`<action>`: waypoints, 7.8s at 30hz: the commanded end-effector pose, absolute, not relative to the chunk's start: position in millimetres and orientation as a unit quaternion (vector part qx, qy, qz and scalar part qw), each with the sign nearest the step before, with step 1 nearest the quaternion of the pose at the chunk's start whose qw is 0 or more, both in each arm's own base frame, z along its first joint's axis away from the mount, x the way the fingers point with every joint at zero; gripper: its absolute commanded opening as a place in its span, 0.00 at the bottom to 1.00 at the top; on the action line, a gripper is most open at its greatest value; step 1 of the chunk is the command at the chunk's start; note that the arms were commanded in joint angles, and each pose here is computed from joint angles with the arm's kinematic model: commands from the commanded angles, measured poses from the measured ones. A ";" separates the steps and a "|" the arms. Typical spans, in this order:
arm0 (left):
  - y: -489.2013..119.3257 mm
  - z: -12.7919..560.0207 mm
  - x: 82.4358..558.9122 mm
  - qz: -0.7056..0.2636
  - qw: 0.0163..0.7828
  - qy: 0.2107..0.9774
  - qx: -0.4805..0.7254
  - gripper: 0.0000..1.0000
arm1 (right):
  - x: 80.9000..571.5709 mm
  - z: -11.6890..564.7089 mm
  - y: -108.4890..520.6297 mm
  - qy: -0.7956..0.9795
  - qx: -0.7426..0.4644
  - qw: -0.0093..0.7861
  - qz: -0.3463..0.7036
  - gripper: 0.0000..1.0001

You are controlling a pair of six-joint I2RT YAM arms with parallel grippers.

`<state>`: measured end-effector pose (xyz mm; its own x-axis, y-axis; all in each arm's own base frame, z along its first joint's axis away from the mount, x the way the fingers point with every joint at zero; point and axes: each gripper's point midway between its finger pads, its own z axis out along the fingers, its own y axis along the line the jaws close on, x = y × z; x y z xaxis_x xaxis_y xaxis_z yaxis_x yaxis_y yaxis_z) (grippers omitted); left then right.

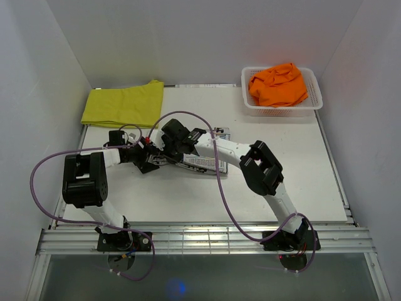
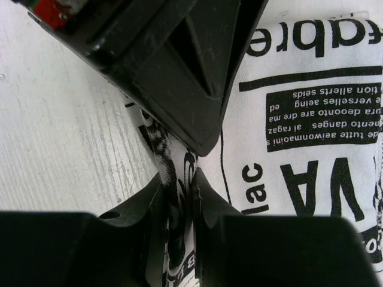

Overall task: Fold and stack the trousers
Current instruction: Neatly place the folded trousers to the corner

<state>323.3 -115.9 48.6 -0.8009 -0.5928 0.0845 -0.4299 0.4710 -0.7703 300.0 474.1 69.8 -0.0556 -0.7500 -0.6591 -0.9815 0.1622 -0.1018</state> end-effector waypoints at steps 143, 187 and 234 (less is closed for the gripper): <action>234.2 233.7 584.1 -0.024 0.722 0.671 -0.168 0.00 | 546.5 181.4 541.3 0.606 -0.253 0.692 0.301 0.08; 222.7 207.4 508.8 0.020 0.531 0.845 -0.057 0.98 | 487.8 251.2 350.4 0.734 -0.256 0.516 0.360 0.90; 128.8 219.4 551.7 -0.051 0.464 0.883 -0.047 0.86 | 444.5 272.0 199.7 0.799 -0.229 0.488 0.268 0.90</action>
